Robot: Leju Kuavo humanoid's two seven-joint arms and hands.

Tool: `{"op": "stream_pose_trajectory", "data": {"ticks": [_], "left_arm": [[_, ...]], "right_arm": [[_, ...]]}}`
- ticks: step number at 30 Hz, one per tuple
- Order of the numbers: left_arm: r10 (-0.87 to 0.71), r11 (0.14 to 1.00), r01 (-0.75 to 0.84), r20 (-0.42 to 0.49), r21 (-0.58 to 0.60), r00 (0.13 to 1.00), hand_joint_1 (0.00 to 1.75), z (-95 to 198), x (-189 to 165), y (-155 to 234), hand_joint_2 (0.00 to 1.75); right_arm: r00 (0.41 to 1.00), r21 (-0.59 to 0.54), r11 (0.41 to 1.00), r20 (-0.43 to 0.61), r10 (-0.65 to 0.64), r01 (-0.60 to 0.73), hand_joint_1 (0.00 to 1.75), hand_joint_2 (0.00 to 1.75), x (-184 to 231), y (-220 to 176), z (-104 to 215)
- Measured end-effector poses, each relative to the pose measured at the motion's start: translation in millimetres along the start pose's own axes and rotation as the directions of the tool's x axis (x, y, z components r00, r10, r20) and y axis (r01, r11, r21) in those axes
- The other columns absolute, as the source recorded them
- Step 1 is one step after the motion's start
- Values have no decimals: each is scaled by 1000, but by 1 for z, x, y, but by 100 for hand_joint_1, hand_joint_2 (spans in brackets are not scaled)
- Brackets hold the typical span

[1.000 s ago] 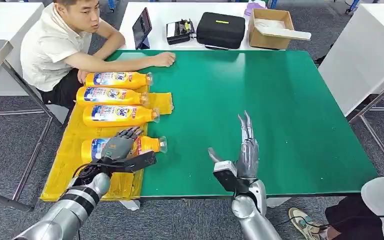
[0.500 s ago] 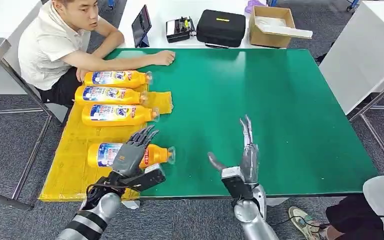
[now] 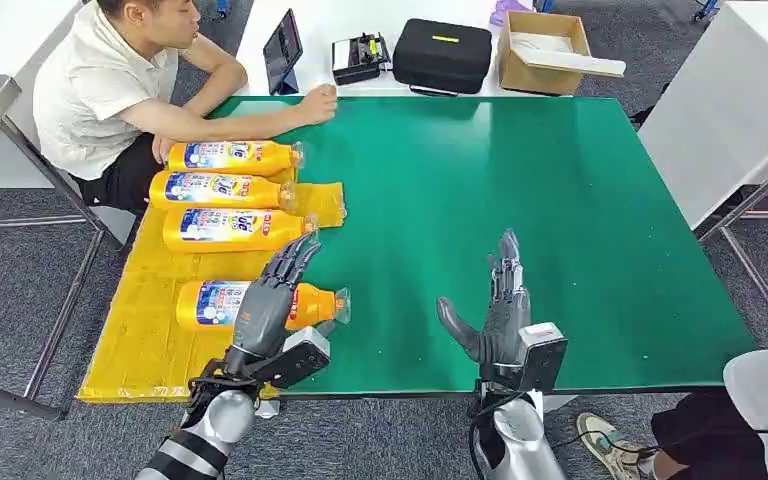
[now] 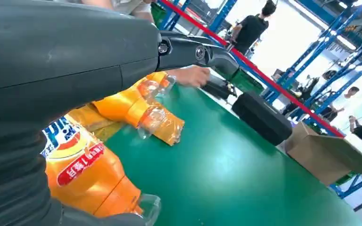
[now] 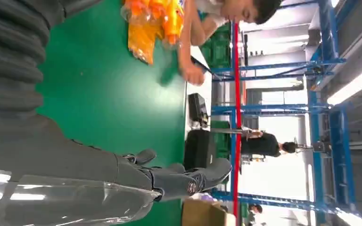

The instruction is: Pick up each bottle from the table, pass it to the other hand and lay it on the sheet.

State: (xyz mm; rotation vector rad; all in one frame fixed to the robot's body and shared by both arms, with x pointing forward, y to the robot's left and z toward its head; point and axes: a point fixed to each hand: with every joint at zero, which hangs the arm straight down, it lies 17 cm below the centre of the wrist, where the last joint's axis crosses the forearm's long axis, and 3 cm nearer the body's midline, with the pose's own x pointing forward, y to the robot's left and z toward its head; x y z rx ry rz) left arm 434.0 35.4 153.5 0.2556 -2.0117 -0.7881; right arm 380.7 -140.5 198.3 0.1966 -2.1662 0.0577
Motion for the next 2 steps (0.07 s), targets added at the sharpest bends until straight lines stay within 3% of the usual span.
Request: {"op": "stream_pose_trajectory", "data": {"ticks": [2], "left_arm": [[26, 1000, -26, 7, 8, 1000, 0, 0, 4, 0, 175]], "right_arm": [[1000, -23, 1000, 13, 9, -9, 0, 0, 5, -3, -2]]}}
